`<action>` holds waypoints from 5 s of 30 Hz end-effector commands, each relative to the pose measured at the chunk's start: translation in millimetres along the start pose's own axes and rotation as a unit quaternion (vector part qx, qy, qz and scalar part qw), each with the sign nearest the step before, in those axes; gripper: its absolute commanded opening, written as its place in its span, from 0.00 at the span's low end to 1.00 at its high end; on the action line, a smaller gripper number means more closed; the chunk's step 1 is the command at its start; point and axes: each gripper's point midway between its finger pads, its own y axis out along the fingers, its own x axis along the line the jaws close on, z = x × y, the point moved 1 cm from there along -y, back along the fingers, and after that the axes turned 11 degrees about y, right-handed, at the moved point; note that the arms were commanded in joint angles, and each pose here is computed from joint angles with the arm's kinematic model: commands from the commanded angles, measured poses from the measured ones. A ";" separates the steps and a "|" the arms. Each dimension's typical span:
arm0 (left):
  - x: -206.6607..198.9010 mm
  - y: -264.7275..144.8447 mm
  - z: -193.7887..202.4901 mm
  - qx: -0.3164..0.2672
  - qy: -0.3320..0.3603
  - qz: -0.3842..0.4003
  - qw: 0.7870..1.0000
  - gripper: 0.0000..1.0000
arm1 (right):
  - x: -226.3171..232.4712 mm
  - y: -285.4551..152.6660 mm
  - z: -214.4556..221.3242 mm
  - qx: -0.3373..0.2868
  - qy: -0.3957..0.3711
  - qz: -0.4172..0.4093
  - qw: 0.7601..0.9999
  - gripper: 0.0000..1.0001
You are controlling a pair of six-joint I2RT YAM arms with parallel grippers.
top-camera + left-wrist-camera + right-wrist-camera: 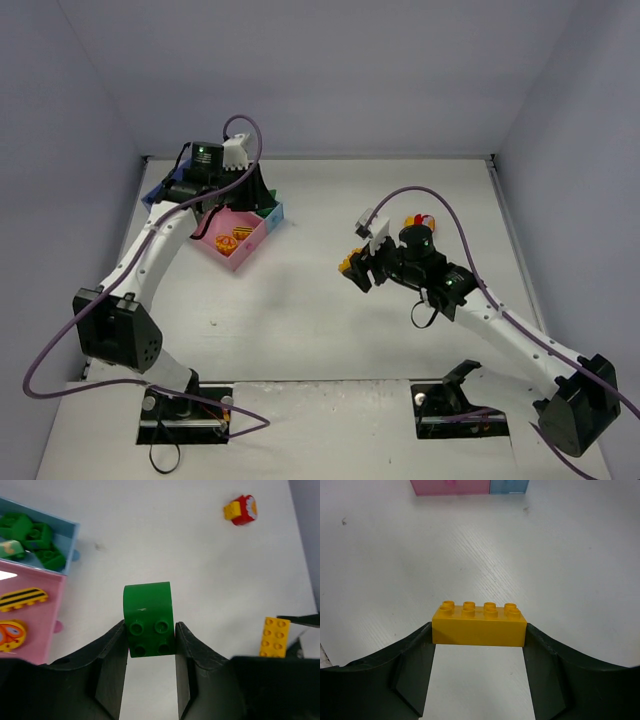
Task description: Sort the legos into containers by color
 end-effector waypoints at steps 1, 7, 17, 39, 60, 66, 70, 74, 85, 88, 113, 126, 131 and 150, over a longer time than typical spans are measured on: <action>33.3 -2.5 -33.8 -0.046 0.054 -0.084 0.994 0.07 | -0.4 -0.5 -42.9 -0.060 -0.009 0.006 0.998 0.00; 83.2 28.9 -45.6 -0.033 0.086 -0.163 0.982 0.08 | -2.5 0.9 -44.0 -0.060 -0.007 0.011 0.998 0.00; 170.1 82.0 -47.7 -0.007 0.027 -0.264 0.964 0.16 | -6.2 0.4 -38.3 -0.056 0.005 0.020 0.998 0.00; 192.2 78.8 -59.9 -0.034 -0.063 -0.306 0.950 0.56 | -8.4 27.5 -51.8 -0.047 -0.004 -0.002 0.999 0.00; 82.4 -145.7 1.7 -0.095 -0.059 -0.317 0.942 0.80 | 57.8 218.0 -152.4 -0.092 -0.063 -0.181 0.977 0.08; 62.1 -168.9 28.6 -0.113 -0.066 -0.308 0.943 0.80 | 78.8 277.4 -165.9 -0.118 -0.062 -0.189 0.973 0.32; 56.2 -174.6 42.9 -0.112 -0.067 -0.303 0.944 0.80 | 78.6 306.0 -165.0 -0.136 -0.052 -0.159 0.976 0.52; 52.7 -170.8 49.1 -0.110 -0.071 -0.290 0.948 0.80 | 64.8 306.8 -179.8 -0.167 -0.033 -0.124 0.978 0.61; 53.5 -150.1 54.0 -0.097 -0.082 -0.262 0.957 0.80 | 4.0 270.8 -187.8 -0.165 -0.019 -0.069 0.984 0.96; 52.3 -148.0 50.5 -0.100 -0.081 -0.256 0.958 0.80 | -13.4 255.6 -185.3 -0.161 0.007 -0.050 0.986 0.96; 38.4 -100.1 62.4 -0.049 -0.066 -0.176 0.981 0.80 | -349.8 -21.2 -7.0 -0.001 0.152 0.227 0.962 0.93; 36.0 -93.8 78.1 -0.029 -0.060 -0.171 0.983 0.80 | -329.0 31.1 58.2 0.043 0.260 0.149 0.953 0.84; 33.9 -91.8 80.0 -0.030 -0.062 -0.165 0.984 0.80 | -288.6 54.1 59.7 0.057 0.257 0.152 0.953 0.82; 30.8 -92.4 87.4 -0.025 -0.060 -0.161 0.985 0.80 | -181.2 64.3 38.5 0.056 0.295 0.161 0.940 0.79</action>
